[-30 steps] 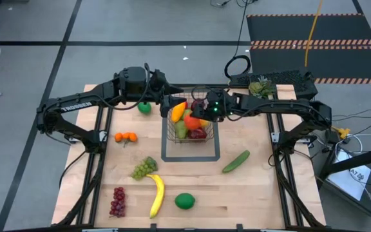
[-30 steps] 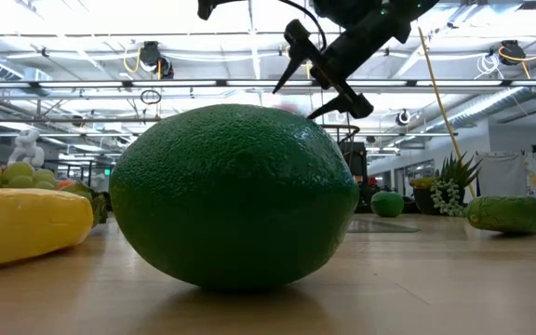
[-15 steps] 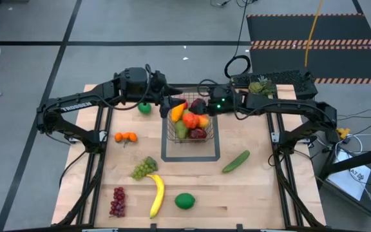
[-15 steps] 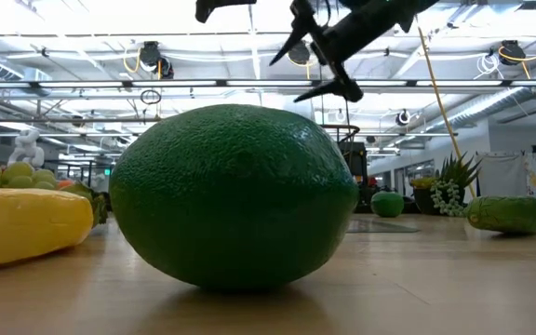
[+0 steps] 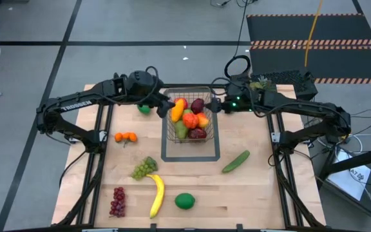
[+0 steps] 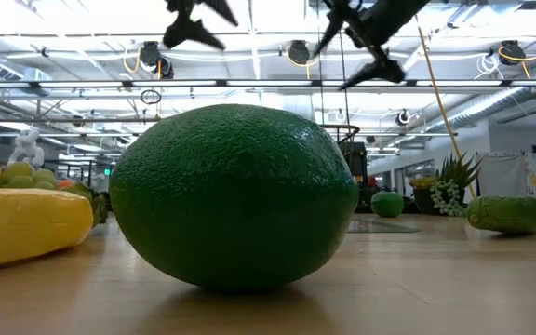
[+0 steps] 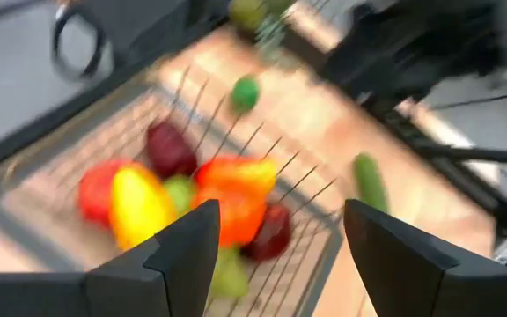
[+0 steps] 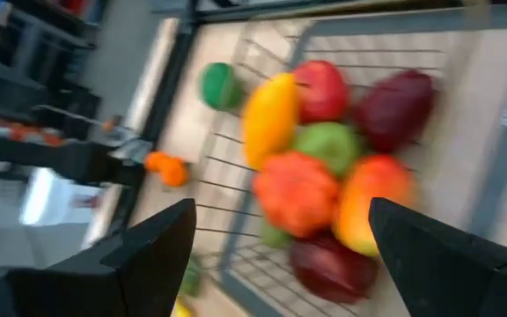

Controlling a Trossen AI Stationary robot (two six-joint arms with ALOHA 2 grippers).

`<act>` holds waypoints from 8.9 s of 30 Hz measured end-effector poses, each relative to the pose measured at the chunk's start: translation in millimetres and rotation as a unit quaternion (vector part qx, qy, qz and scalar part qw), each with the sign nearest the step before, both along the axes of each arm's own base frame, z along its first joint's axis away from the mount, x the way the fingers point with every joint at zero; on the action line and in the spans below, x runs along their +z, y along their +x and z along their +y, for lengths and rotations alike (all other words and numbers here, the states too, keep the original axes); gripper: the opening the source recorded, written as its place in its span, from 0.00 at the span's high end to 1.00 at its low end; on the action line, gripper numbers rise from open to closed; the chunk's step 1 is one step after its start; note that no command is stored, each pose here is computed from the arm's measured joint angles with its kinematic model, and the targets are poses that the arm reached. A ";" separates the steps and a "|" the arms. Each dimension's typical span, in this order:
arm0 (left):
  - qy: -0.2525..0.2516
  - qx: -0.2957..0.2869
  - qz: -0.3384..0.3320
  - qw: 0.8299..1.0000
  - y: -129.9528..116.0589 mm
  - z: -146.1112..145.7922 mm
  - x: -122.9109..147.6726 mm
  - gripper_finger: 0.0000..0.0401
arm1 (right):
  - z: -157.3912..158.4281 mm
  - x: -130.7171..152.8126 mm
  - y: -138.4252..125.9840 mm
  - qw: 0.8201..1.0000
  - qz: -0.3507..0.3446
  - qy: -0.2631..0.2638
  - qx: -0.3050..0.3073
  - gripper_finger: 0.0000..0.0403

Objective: Build produce basket
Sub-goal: Put the top left green lime into the gold wire basket

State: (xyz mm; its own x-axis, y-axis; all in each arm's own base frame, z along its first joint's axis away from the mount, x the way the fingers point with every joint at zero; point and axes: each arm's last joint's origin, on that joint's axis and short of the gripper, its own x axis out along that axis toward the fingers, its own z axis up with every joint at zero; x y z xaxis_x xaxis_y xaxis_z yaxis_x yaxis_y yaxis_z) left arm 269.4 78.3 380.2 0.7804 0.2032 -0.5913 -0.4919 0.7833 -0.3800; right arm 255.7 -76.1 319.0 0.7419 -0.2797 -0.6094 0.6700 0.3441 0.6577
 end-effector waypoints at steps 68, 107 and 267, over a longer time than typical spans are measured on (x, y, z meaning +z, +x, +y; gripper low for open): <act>0.095 -0.188 0.354 0.911 -55.5 56.3 -70.4 0.32 | 43.3 -15.0 -47.4 0.961 0.200 0.130 0.144 0.17; 0.268 -0.508 0.383 0.724 -68.7 65.2 -158.8 0.01 | 71.5 -3.9 -26.8 0.971 0.111 0.047 0.207 0.17; 0.572 0.011 -0.311 0.759 -49.2 -24.5 29.1 0.20 | 42.3 135.8 34.2 0.852 -0.256 -0.448 0.088 0.17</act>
